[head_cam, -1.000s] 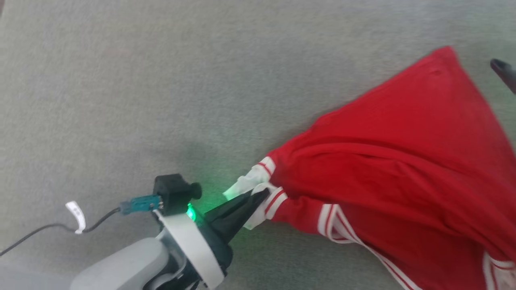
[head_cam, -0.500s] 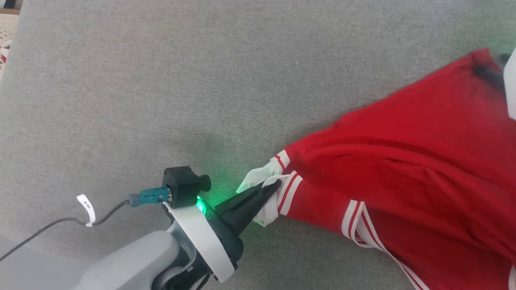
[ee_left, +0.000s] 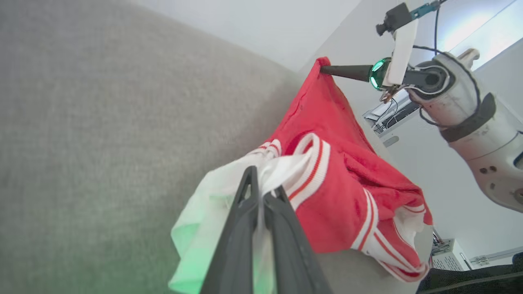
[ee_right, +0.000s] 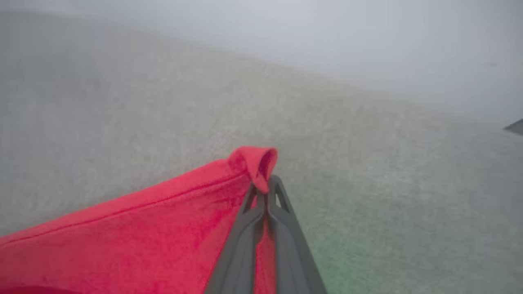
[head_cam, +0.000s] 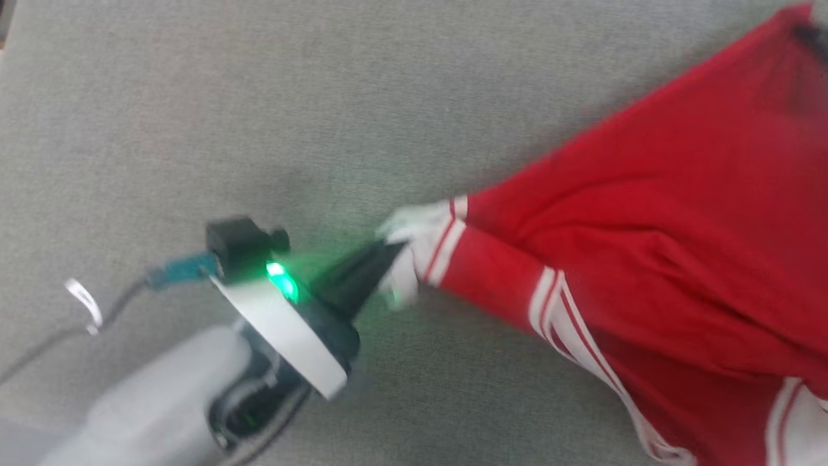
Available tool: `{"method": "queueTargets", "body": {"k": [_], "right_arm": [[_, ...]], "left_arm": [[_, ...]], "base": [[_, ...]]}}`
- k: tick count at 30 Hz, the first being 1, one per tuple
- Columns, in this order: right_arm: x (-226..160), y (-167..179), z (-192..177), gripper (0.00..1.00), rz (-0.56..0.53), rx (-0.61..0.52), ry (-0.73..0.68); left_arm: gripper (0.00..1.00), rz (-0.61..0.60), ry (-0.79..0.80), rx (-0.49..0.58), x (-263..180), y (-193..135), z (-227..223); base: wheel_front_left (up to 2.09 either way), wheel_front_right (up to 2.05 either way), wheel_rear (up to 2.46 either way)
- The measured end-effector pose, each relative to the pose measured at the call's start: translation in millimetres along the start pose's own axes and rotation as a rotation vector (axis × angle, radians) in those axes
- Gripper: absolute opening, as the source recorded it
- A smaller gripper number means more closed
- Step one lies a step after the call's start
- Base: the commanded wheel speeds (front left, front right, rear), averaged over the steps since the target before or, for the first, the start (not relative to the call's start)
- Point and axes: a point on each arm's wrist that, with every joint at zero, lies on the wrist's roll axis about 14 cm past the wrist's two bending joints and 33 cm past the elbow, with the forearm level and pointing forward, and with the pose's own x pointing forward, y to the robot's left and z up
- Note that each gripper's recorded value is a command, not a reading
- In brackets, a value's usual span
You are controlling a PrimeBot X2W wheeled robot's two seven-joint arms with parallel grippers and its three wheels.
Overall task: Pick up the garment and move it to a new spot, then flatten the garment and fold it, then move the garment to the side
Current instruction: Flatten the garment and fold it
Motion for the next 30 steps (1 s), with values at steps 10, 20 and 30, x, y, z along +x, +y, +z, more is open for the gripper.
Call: {"method": "queueTargets", "body": {"k": [10, 20, 30], "right_arm": [[-45, -69, 115, 0.0, -0.21, 0.168, -0.505], [-107, -98, 221, 0.0, -0.312, 0.21, -0.908], [-128, -102, 244, 0.0, -0.352, 0.183, -0.983]], "left_arm": [[0.0, -0.106, -0.149, 0.138, 70, -7, 126], [0.0, -0.12, -0.382, 0.334, 128, -31, 276], [0.0, -0.187, -0.522, 0.423, 136, -72, 324]], "base": [[0.0, 0.0, 0.0], [0.0, 0.0, 0.0], [0.0, 0.0, 0.0]]}}
